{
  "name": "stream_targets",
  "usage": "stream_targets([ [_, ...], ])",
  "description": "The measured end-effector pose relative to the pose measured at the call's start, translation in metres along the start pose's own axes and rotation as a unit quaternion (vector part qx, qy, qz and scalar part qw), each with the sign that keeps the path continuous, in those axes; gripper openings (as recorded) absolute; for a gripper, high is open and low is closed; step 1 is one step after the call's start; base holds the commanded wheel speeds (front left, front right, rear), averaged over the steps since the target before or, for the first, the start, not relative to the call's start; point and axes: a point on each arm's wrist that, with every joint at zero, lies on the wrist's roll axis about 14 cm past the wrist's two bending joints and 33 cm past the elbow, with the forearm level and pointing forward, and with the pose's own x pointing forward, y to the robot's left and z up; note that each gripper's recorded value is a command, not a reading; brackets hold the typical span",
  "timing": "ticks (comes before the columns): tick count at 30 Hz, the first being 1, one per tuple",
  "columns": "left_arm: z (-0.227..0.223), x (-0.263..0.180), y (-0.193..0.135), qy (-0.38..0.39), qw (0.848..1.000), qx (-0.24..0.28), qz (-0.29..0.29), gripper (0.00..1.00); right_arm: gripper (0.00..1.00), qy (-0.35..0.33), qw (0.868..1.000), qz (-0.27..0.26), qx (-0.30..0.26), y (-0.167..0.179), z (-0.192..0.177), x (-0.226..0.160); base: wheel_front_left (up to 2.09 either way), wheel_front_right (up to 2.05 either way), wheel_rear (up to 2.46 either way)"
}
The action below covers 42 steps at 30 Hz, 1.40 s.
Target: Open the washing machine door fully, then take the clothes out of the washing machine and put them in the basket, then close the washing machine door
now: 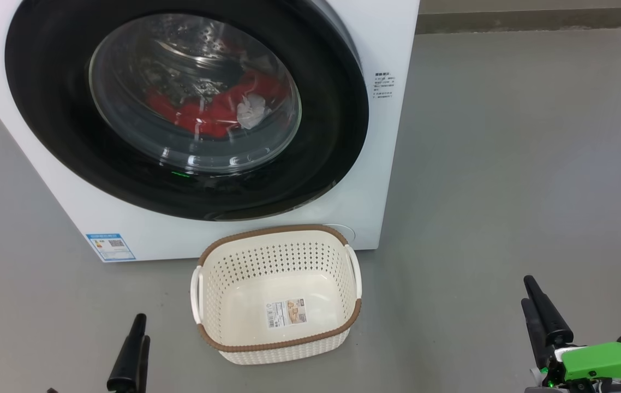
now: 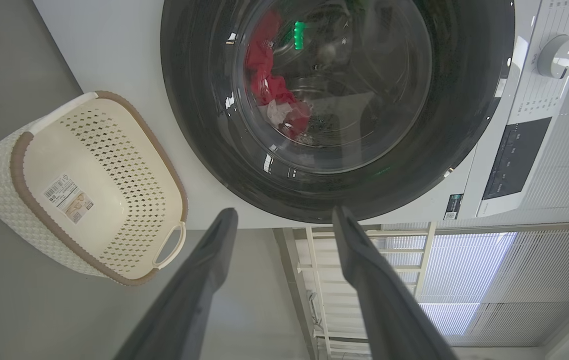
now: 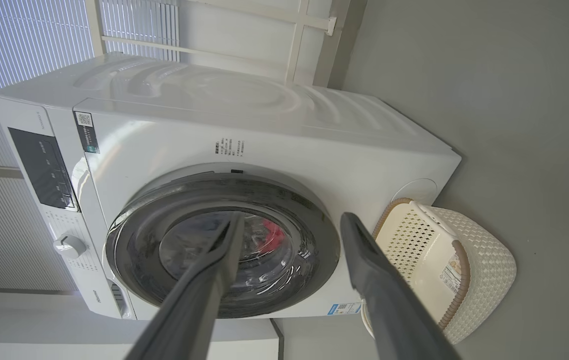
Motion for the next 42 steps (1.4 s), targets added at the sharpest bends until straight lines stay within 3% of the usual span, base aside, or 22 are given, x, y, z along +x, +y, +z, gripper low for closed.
stream_targets([
  [21, 0.001, -0.003, -0.003, -0.008, 0.989, 0.149, -0.004, 1.0, 1.0, 0.004, 0.992, -0.007, -0.129, -0.005, -0.002, -0.001, 0.0, 0.0, 0.0],
  [42, -0.008, -0.001, -0.012, -0.006, 0.953, 0.303, -0.022, 1.0, 1.0, 0.011, 0.961, -0.003, -0.275, -0.007, -0.005, -0.002, 0.0, 0.0, 0.0],
])
